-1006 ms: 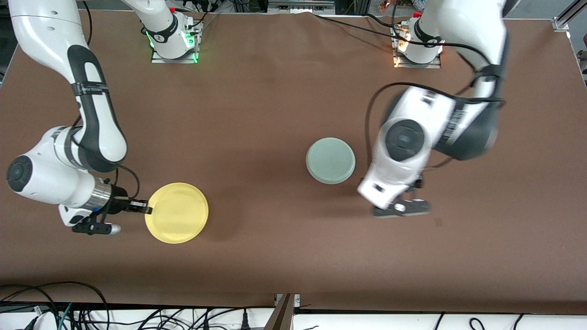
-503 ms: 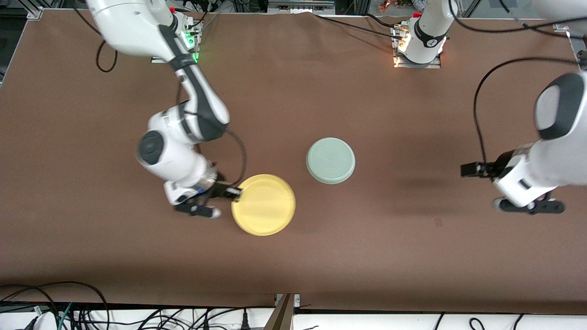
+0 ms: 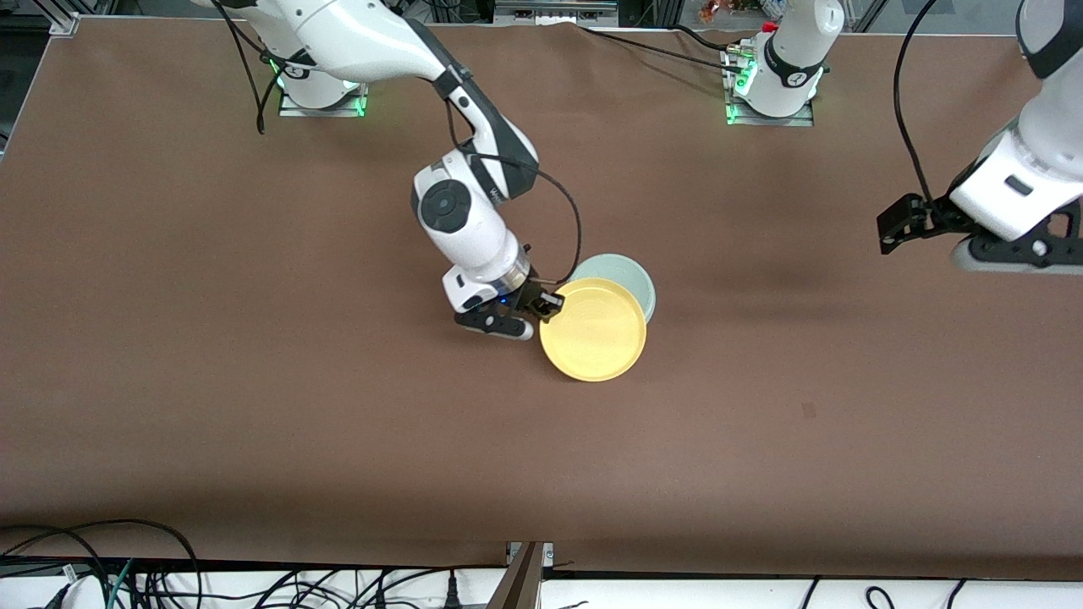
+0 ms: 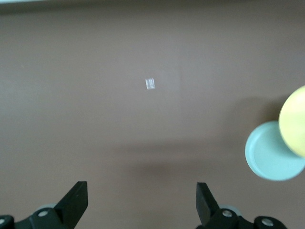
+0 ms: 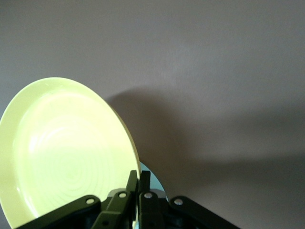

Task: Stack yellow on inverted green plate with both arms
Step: 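Carry the yellow plate with the right gripper while the left gripper retracts, then lower the yellow plate onto the inverted green plate with the right gripper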

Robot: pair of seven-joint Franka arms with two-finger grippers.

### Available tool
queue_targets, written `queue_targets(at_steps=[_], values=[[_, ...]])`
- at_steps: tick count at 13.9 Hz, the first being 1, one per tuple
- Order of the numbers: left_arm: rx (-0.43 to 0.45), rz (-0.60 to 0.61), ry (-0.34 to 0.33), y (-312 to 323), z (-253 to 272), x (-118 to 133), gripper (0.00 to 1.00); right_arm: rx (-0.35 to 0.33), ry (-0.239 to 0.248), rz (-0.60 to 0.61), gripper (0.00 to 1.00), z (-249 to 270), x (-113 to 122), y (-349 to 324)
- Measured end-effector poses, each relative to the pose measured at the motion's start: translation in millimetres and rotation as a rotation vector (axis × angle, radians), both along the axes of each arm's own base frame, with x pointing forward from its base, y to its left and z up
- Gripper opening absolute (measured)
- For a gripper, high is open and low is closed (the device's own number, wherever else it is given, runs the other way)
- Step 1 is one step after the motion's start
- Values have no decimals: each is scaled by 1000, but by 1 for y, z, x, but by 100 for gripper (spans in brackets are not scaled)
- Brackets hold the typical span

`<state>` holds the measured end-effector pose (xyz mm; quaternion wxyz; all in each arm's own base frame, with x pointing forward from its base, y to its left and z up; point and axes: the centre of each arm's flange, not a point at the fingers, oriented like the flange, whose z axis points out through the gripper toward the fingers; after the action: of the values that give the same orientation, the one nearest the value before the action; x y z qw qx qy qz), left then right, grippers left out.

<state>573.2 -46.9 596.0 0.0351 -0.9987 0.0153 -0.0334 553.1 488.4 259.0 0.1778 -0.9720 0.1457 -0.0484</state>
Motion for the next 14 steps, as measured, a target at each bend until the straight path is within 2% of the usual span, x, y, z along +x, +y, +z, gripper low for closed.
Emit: queue_targets(at_steps=[1, 4, 7, 10, 14], values=[[2, 9, -7, 7, -2, -6, 100, -1, -1, 0, 3, -11, -12, 8], [9, 24, 47, 14, -7, -16, 100, -1, 18, 6, 3, -24, -48, 39], [10, 46, 66, 27, -8, -18, 100, -8, 33, 23, 3, -30, -72, 56], [12, 52, 100, 31, -11, -21, 100, -22, 37, 28, 3, -45, -84, 54], [12, 47, 95, 29, -8, -21, 100, -30, 35, 21, 3, -49, -82, 48]])
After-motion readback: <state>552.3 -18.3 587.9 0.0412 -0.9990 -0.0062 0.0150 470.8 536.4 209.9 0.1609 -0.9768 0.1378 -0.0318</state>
